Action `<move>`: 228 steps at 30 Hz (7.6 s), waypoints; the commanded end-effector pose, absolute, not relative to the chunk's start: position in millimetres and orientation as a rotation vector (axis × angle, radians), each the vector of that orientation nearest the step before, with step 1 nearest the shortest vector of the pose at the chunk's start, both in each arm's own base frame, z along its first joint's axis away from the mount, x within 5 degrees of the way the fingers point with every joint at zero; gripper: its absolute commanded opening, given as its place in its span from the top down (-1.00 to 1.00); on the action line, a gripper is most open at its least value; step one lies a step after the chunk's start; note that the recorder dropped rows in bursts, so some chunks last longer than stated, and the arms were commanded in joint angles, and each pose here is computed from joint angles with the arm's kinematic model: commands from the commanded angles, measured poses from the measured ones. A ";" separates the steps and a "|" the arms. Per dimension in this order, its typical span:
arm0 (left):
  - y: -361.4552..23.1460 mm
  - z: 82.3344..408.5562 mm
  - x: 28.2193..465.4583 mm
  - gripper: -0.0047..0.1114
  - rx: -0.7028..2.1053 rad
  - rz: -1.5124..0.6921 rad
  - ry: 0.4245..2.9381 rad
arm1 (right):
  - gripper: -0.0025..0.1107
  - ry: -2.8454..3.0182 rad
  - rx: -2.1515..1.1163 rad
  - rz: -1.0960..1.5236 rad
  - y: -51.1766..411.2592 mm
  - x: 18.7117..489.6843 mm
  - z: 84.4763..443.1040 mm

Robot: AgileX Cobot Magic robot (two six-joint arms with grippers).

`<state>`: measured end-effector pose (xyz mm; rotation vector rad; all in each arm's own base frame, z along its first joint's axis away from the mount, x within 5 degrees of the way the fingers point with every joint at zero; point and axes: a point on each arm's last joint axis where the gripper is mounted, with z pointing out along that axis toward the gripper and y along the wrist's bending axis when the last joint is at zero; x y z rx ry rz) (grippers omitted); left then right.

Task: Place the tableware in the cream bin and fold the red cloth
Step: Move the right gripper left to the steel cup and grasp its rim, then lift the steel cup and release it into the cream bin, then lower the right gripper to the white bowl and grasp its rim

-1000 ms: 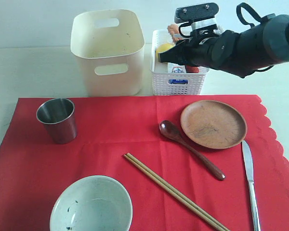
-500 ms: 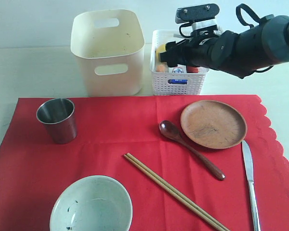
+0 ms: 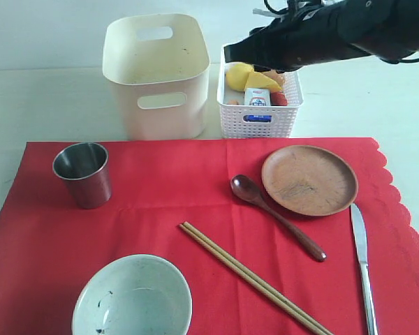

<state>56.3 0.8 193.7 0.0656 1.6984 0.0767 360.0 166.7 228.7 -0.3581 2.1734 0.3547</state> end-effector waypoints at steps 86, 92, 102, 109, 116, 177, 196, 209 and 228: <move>0.9 194.9 55.9 0.92 0.063 0.077 1.684 | 0.33 2.081 -1.239 0.464 392.0 307.5 135.9; 0.9 194.9 55.9 0.92 0.063 0.077 1.684 | 0.96 2.061 -1.239 0.482 390.2 304.7 158.4; 0.9 194.9 55.9 0.92 0.063 0.077 1.684 | 0.96 1.855 -1.135 0.464 363.5 310.3 259.8; 0.9 194.9 55.9 0.92 0.063 0.077 1.684 | 0.96 1.819 -0.791 0.466 314.9 355.0 297.2; 0.9 194.9 55.9 0.92 0.063 0.077 1.684 | 0.96 1.840 -0.591 0.440 284.0 394.1 282.1; 0.9 194.9 55.9 0.92 0.063 0.077 1.684 | 0.96 2.186 -0.863 0.323 237.1 325.0 243.7; 0.9 194.9 55.9 0.92 0.063 0.077 1.684 | 0.96 2.155 -1.072 0.366 224.5 241.0 254.6; 0.9 194.9 55.9 0.92 0.063 0.077 1.684 | 0.80 2.241 -1.302 0.464 259.7 182.9 247.2; 0.9 194.9 55.9 0.92 0.063 0.077 1.684 | -0.09 2.502 -1.380 0.449 295.8 200.3 174.9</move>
